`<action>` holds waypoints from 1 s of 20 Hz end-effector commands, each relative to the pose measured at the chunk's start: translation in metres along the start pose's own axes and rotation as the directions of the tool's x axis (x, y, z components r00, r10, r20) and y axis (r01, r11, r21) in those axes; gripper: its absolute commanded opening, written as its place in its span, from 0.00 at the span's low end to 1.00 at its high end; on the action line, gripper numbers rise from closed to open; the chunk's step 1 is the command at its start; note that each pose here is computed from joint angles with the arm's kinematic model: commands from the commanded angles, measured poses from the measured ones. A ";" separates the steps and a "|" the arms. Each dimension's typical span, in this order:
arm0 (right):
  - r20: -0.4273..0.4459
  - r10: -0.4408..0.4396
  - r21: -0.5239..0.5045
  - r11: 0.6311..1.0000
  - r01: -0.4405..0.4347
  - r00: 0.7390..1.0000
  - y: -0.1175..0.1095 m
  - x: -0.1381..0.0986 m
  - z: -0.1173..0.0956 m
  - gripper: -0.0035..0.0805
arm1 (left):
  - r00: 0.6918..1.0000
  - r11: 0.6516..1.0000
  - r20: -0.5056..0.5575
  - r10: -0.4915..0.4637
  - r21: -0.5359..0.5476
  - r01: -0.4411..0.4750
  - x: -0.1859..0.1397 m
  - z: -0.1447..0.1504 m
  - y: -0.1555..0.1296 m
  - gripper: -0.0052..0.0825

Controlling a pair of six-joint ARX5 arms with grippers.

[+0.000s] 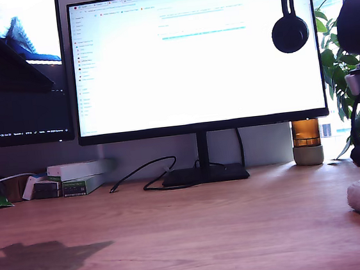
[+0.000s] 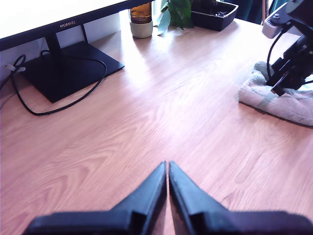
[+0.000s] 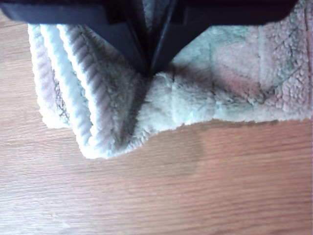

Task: Fold the tea towel to a neat square and place it to the right

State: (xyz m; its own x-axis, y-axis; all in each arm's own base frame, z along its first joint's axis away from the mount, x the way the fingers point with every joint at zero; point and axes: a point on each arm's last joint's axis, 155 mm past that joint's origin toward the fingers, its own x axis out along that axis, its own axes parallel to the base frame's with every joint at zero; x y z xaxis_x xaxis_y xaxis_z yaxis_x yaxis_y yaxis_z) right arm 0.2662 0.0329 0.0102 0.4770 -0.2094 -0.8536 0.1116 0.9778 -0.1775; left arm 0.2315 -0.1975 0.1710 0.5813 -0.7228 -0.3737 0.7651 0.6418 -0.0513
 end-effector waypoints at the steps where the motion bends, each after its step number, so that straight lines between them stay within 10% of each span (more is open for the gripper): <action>1: -0.059 -0.011 -0.010 1.000 0.010 0.998 -0.006 0.006 -0.027 0.03 | 1.000 1.000 -0.020 -0.005 -0.004 0.005 0.003 -0.011 -0.001 0.04; 13: 0.277 0.094 -0.019 0.996 -0.093 0.956 0.007 -0.039 0.059 0.03 | 1.000 1.000 0.018 -0.019 0.004 0.019 0.002 -0.001 -0.003 0.04; 20: 0.469 0.250 -0.101 0.968 -0.229 0.847 0.012 -0.067 0.114 0.03 | 0.990 0.992 0.072 0.125 -0.005 -0.125 -0.002 0.013 0.029 0.04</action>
State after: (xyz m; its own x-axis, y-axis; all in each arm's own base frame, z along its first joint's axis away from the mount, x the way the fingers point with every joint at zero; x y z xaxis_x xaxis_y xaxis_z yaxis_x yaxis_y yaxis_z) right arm 0.3303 0.0666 0.1188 0.8342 0.0801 -0.5456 -0.1133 0.9932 -0.0274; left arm 0.2539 -0.1851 0.1913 0.6819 -0.6684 -0.2970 0.7006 0.7136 0.0025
